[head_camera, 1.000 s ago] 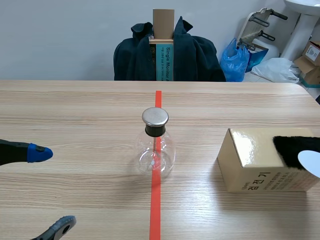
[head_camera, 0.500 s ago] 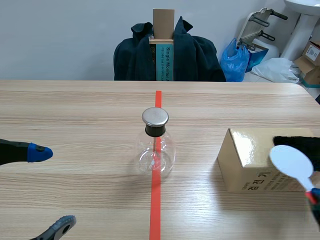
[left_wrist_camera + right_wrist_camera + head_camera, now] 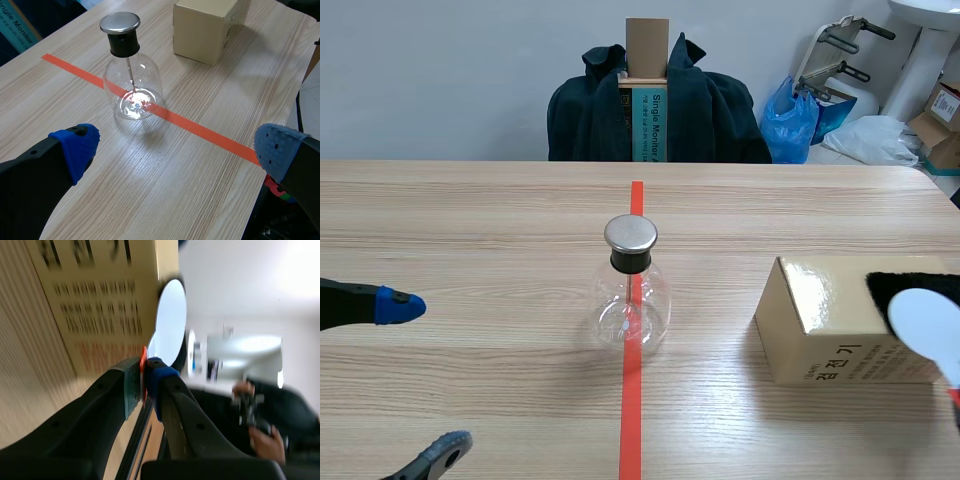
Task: Do the electroscope experiment.
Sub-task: 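Rub the plate on the fur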
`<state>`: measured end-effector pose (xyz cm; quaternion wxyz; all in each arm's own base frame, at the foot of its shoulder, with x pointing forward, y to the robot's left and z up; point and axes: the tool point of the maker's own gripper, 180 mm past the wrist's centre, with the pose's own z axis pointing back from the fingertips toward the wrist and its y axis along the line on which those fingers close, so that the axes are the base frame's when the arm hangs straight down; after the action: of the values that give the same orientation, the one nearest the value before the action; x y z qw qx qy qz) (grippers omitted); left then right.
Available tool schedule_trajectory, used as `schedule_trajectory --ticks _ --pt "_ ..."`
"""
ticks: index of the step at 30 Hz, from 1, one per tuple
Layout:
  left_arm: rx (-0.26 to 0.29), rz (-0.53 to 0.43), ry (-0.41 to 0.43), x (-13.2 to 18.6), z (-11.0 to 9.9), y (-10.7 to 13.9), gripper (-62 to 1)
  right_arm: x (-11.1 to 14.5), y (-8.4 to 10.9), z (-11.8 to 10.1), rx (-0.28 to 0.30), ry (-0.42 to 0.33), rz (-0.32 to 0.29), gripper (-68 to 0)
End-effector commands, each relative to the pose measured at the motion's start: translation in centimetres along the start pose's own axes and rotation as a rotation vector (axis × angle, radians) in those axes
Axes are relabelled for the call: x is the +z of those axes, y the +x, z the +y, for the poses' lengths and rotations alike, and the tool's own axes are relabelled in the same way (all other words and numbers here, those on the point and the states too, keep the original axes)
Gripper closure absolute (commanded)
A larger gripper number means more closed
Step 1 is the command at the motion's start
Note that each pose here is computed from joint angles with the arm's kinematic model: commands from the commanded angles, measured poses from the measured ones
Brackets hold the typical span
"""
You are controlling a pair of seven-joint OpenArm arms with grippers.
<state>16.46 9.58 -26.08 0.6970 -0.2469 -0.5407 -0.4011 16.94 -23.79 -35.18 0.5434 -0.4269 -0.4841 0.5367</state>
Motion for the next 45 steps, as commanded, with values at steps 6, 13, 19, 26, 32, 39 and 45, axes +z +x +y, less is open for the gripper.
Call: schedule_trajectory --ticks 6,13,19,26,32,39,45 --pt "0.012 -0.030 0.008 -0.2 0.0 0.6 -62.3 -0.6 2.0 -1.7 0.058 -0.070 -0.139 -0.7" --pt "0.012 -0.031 0.009 -0.2 0.0 0.6 -62.3 -0.8 0.9 -1.8 0.081 -0.067 -0.093 -0.7" --pt "0.012 -0.030 0.008 -0.2 0.0 0.6 -62.3 -1.0 -1.9 -2.2 0.061 -0.083 0.056 -0.7" --pt "0.012 -0.030 0.008 -0.2 0.0 0.6 -62.3 -0.9 1.5 -1.6 0.107 -0.058 -0.129 -0.7" --pt "0.012 -0.030 0.009 -0.2 0.0 0.6 -62.3 -1.1 -0.1 -2.3 0.121 -0.074 -0.073 -0.7" --pt "0.012 -0.030 0.009 -0.2 0.0 0.6 -62.3 -1.6 -2.4 -3.1 0.108 -0.107 0.061 -0.7" --pt "0.012 -0.030 0.009 -0.2 0.0 0.6 -62.3 -1.6 1.9 -1.8 0.140 -0.070 -0.138 -0.7"
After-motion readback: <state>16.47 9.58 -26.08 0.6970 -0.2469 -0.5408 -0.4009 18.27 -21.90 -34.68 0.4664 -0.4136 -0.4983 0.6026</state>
